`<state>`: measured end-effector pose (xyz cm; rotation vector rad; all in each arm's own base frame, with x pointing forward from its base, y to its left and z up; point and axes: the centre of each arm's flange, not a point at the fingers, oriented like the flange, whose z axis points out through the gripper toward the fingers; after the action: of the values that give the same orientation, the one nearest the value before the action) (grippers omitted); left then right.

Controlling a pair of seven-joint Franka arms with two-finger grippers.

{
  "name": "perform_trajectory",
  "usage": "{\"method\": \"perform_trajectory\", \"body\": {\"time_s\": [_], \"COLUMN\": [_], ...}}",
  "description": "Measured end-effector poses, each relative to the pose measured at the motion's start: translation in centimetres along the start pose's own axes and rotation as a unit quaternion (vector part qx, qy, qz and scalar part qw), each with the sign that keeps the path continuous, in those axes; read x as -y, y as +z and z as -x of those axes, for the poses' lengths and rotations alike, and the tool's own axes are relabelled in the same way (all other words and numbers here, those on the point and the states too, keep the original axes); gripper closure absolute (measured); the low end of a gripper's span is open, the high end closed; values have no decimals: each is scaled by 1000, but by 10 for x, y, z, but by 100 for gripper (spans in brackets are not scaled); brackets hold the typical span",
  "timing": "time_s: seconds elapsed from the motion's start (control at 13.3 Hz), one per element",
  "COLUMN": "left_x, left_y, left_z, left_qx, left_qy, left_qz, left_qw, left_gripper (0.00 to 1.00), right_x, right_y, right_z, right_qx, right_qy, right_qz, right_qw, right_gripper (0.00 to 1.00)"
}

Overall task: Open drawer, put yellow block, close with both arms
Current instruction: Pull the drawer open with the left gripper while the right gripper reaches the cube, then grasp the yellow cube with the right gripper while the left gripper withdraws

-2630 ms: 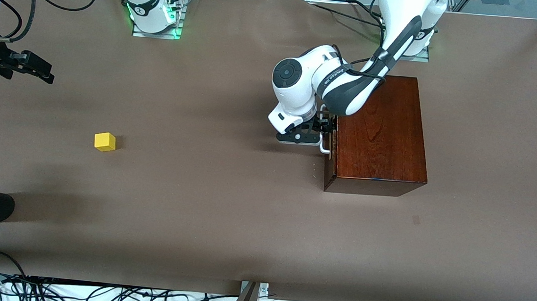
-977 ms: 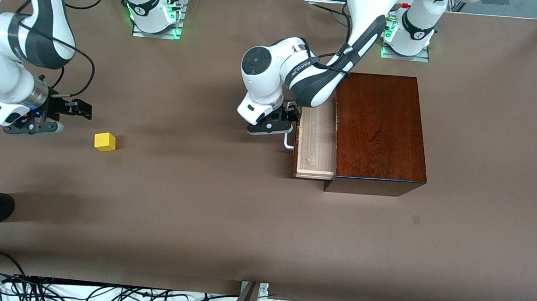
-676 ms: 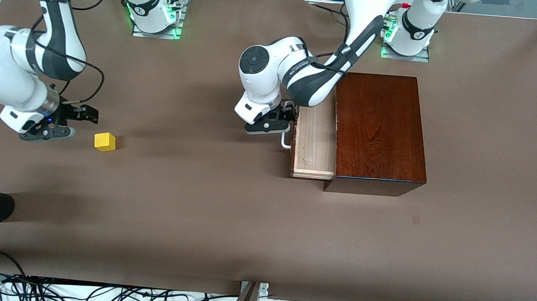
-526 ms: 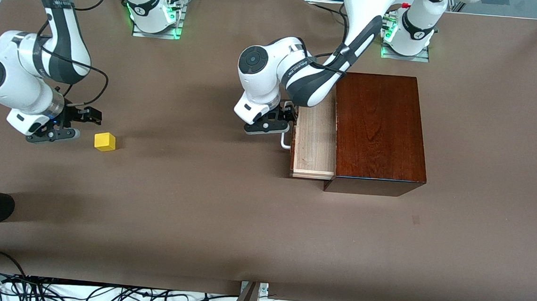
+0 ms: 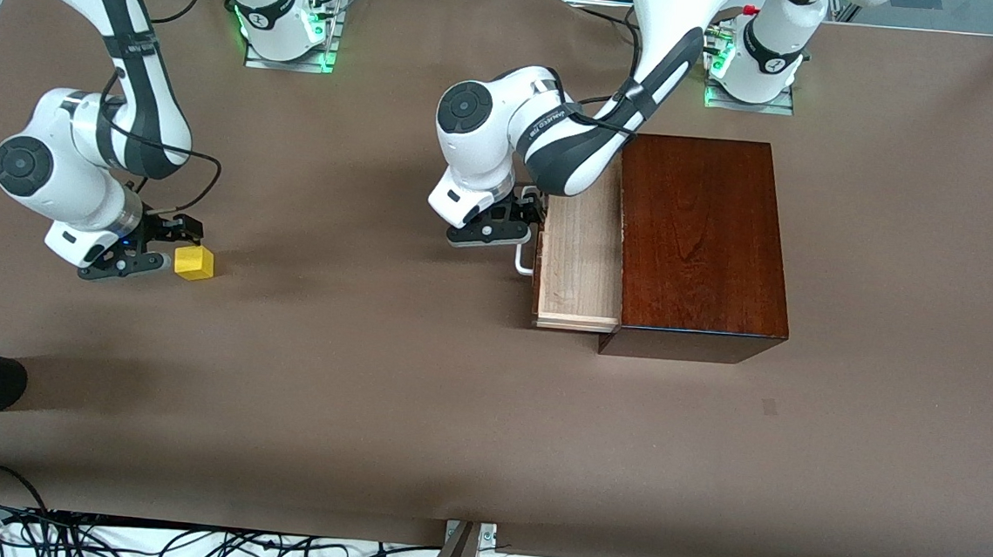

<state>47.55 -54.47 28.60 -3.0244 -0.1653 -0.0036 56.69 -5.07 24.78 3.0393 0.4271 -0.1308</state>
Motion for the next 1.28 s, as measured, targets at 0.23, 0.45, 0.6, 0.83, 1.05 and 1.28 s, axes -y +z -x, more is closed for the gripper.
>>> {"method": "perform_trajectory", "body": {"time_s": [0.23,0.45,0.6,0.83,1.05,1.28], "left_x": [-4,-9,-10,-2,8,54], "left_y": [-6,-12,-19,-32,-88,-162], "left_z": [2,17,24,27,26,-7], "left_qx": [-1,21,32,57,91,104], "left_qy": [2,6,7,3,-13,-51], "left_qz": [4,-9,-24,-49,-27,5], "left_qw": [1000,1000,999,997,995,993], "left_gripper": [0,0,0,0,0,0], "right_x": [0,0,0,0,1,1], "right_y": [18,31,38,42,48,52], "right_z": [-3,-5,-5,-5,-6,-7], "right_qx": [-3,-4,-5,-5,-5,-6], "right_qy": [-3,-5,-5,0,2,2], "right_qz": [5,8,9,6,3,5], "right_qw": [1000,1000,1000,1000,1000,1000], "right_gripper": [0,0,0,0,4,40]}}
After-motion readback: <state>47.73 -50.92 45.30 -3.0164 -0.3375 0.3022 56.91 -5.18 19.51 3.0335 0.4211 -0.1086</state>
